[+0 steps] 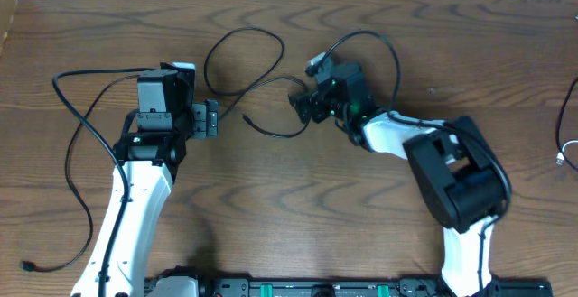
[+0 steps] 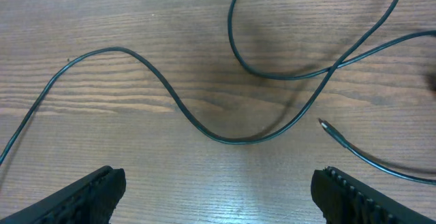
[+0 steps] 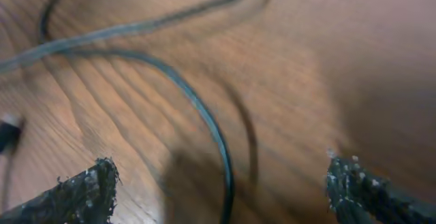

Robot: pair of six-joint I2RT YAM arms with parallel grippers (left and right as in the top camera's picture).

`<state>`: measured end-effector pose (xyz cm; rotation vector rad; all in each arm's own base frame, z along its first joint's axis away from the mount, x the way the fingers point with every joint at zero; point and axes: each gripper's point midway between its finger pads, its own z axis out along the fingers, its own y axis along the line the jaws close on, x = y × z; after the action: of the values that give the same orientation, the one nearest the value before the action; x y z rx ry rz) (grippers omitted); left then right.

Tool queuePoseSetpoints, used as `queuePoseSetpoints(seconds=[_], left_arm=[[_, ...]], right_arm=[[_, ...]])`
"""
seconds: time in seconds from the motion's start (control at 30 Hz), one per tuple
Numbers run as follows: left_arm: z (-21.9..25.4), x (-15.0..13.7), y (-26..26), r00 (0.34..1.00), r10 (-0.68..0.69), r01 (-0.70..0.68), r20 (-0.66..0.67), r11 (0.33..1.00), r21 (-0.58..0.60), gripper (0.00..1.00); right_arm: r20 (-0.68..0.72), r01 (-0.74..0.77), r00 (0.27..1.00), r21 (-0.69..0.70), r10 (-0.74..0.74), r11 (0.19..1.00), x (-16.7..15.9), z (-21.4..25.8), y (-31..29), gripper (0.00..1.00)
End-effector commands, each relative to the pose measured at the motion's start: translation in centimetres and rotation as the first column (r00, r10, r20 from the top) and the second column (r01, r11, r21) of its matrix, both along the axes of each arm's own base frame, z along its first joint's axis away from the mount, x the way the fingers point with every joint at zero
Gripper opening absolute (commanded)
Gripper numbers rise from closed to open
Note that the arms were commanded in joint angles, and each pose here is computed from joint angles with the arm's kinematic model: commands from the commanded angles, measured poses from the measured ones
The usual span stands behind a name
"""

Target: Untangle cables

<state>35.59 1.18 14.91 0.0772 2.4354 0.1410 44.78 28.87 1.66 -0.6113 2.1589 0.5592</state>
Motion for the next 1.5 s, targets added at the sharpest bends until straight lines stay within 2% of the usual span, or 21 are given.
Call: queuePoseSetpoints(seconds=[0.0,0.1,0.2,0.27,0.33,0.37,0.4,0.6,0.73,0.9,1.07,1.17,1.23,1.47], left_arm=[[0.1,-0.2,0.2,1.0,0.009,-0.009,0.001,1.0,0.002,0.92],[0.1,-0.2,0.2,1.0,0.009,-0.009,0.001,1.0,0.002,0.92],[0.1,-0.2,0.2,1.0,0.009,-0.009,0.001,1.0,0.002,0.92],[0.1,-0.2,0.2,1.0,0.008,-0.008,0.001,1.0,0.002,0.92],[0.1,-0.2,0.2,1.0,0.008,-0.008,0.001,1.0,0.002,0.92],[0.1,-0.2,0.2,1.0,0.009,-0.009,0.001,1.0,0.002,0.92],[0.1,-0.2,0.2,1.0,0.009,-0.009,0.001,1.0,0.002,0.92],[0.1,-0.2,0.2,1.0,0.009,-0.009,0.002,1.0,0.002,0.92],[0.1,-0.2,0.2,1.0,0.009,-0.009,0.001,1.0,0.002,0.92],[0.1,-0.2,0.2,1.0,0.009,-0.009,0.001,1.0,0.002,0.92],[0.1,-0.2,0.2,1.0,0.009,-0.009,0.001,1.0,0.002,0.92],[0.1,-0.2,0.2,1.0,0.009,-0.009,0.001,1.0,0.002,0.92],[0.1,-0.2,0.2,1.0,0.008,-0.008,0.001,1.0,0.002,0.92],[0.1,-0.2,0.2,1.0,0.009,-0.009,0.001,1.0,0.002,0.92]], right_arm=[[-0.007,-0.041,0.999,-0.024,0.04,0.999,-1.0,-2.2,1.6,0.94],[0.018,-0.058,0.998,-0.013,0.059,0.998,-1.3,-2.3,2.6,0.88],[0.055,-0.071,0.996,0.008,0.07,0.997,-1.1,-1.7,3.5,0.68],[0.07,-0.074,0.995,0.016,0.073,0.997,-1.1,-1.3,3.8,0.38],[0.074,-0.074,0.995,0.018,0.073,0.997,-1.0,-1.2,3.8,0.15],[0.071,-0.073,0.995,0.017,0.072,0.997,-1.0,-1.3,3.7,0.05],[0.065,-0.071,0.995,0.014,0.07,0.997,-1.0,-1.4,3.6,0.01],[-0.013,-0.024,1.0,-0.021,0.024,0.999,-0.7,-2.5,1.1,0.01],[-0.069,0.041,0.997,-0.054,-0.045,0.998,0.0,-1.3,-2.5,0.01],[-0.083,0.204,0.973,-0.116,-0.214,0.972,1.3,3.6,-9.7,0.01],[0.021,0.418,0.906,-0.205,-0.423,0.885,1.5,10.6,-19.4,0.01],[0.125,0.581,0.812,-0.255,-0.57,0.773,0.4,15.2,-26.2,0.01],[0.193,0.695,0.718,-0.257,-0.669,0.671,-0.8,18.2,-31.0,0.01],[0.349,0.919,0.392,-0.11,-0.851,0.378,-7.0,27.3,-44.0,0.01]])
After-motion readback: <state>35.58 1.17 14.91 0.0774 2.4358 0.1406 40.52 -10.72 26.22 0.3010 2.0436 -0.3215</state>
